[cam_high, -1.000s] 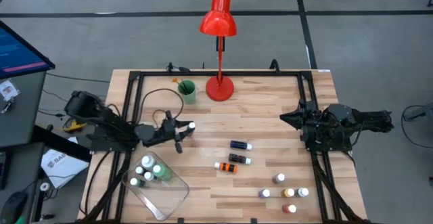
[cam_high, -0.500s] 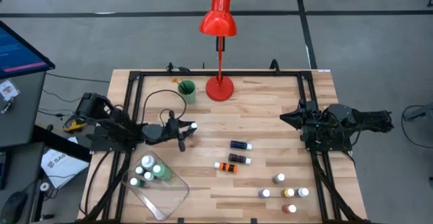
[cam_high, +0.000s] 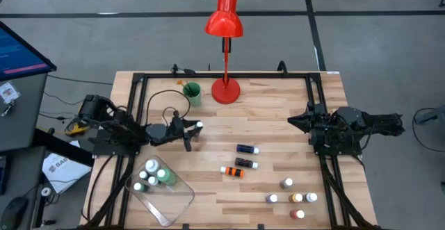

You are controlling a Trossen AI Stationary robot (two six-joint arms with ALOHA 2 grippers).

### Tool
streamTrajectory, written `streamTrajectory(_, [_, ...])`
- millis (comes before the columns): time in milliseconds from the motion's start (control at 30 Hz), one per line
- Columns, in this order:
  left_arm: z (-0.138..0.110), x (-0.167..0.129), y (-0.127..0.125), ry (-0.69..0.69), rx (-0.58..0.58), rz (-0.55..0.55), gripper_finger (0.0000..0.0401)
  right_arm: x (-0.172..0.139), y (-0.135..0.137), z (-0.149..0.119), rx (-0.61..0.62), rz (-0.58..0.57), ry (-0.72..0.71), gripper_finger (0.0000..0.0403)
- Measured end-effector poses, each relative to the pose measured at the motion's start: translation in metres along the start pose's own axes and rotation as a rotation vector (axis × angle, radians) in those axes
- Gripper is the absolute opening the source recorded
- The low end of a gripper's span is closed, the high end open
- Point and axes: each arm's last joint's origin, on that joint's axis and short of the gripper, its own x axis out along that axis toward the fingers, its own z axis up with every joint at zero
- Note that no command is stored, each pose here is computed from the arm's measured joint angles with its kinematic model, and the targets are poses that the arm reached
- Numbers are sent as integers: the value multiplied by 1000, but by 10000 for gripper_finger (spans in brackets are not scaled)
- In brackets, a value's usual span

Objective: Pick & Place Paint Supplies
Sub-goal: Put the green coloring bottle into the transparent bin

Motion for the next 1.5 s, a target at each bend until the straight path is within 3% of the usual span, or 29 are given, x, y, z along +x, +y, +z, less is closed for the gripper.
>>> streamTrajectory(400, [-1,0,-2,16,2,-94,108,0,0,0,0,0,0,33])
streamTrajectory(733, [-3,0,-2,40,15,-95,139,0,0,0,0,0,0,33])
streamTrajectory(1133, [-2,0,-2,30,63,-98,142,0,0,0,0,0,0,33])
streamTrajectory(1400, [33,-6,-9,-117,34,-181,204,0,0,0,0,0,0,31])
streamTrajectory(1500, [53,-1,-16,-86,9,-192,231,0,0,0,0,0,0,33])
